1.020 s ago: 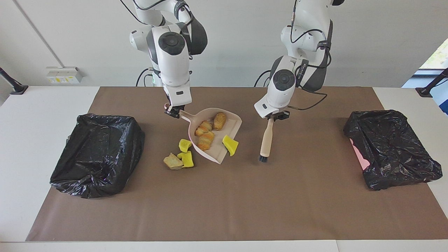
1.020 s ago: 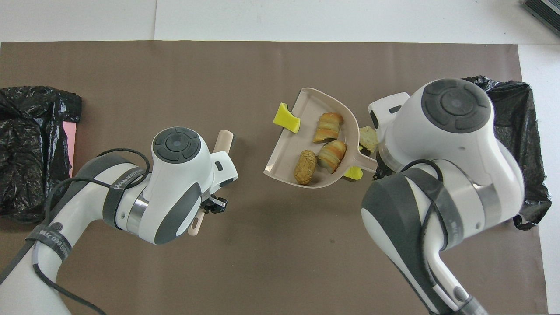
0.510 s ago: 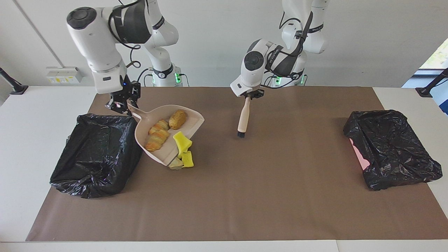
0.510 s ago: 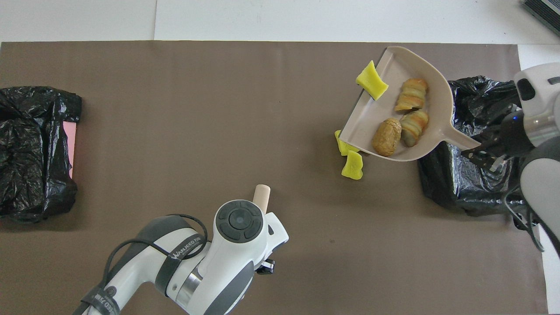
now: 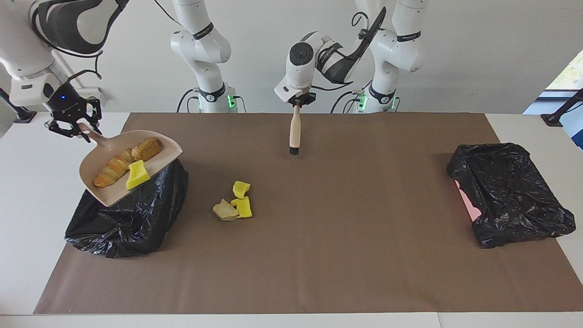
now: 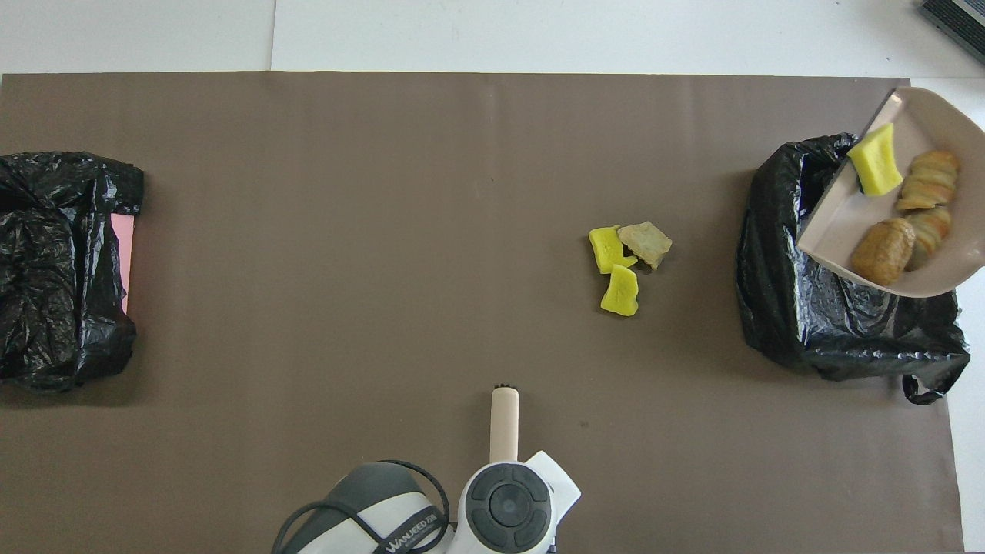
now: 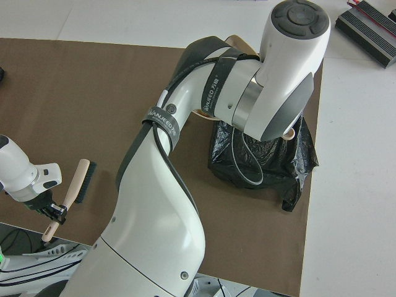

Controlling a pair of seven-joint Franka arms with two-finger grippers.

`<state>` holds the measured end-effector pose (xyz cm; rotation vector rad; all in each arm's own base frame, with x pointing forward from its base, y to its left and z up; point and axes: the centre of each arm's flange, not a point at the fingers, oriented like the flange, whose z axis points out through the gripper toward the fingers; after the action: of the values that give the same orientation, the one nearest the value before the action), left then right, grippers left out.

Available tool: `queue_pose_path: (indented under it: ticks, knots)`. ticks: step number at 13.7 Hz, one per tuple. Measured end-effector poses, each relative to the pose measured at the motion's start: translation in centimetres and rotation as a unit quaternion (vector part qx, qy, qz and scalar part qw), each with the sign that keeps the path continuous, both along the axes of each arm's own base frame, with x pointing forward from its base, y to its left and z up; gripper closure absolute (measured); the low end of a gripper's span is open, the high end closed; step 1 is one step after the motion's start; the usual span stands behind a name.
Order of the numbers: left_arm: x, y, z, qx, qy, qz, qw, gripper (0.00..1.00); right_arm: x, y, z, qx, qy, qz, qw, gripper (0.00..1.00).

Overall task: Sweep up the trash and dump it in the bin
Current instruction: 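Tip the dustpan with the right gripper while the left gripper drops the brush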

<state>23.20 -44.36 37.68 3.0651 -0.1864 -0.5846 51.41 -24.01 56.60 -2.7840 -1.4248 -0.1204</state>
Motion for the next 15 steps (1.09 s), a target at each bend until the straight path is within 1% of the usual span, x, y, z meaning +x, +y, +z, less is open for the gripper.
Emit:
queue_pose_path:
  ticks: [1, 2, 4, 6, 8, 10, 12, 15]
  knots:
    - [-0.6, -0.5, -0.2, 0.004, -0.003, 0.011, 1.0, 0.74, -0.5, -2.2, -0.6, -0.011, 0.004, 0.006, 1.0, 0.68]
    - [-1.2, -0.9, -0.6, 0.01, -0.003, 0.02, 1.0, 0.74, -0.5, -4.0, -1.1, -0.036, 0.009, 0.016, 0.999, 0.68]
    - [-1.7, -1.6, -1.9, 0.021, -0.004, 0.037, 0.999, 0.74, 0.2, -5.6, -1.8, -0.111, 0.033, 0.047, 0.992, 0.68]
    - [-1.6, -1.7, -3.0, 0.028, -0.002, 0.043, 0.999, 0.74, 1.1, -5.0, -2.2, -0.164, 0.06, 0.082, 0.981, 0.68]
    - [-1.7, -1.8, -3.9, 0.036, 0.003, 0.044, 0.998, 0.74, 2.2, -3.1, -2.1, -0.219, 0.086, 0.127, 0.963, 0.68]
    - [-1.8, -1.9, -4.4, 0.04, 0.007, 0.044, 0.998, 0.74, 3.4, -1.0, -2.3, -0.273, 0.11, 0.172, 0.94, 0.68]
    - [-1.6, -2.0, -4.0, 0.041, 0.01, 0.044, 0.998, 0.74, 4.2, 0.4, -3.2, -0.314, 0.121, 0.207, 0.919, 0.68]
    - [-0.7, -2.3, -3.0, 0.031, 0.005, 0.051, 0.998, 0.44, 4.6, 0.3, -4.2, -0.363, 0.139, 0.241, 0.889, 0.68]
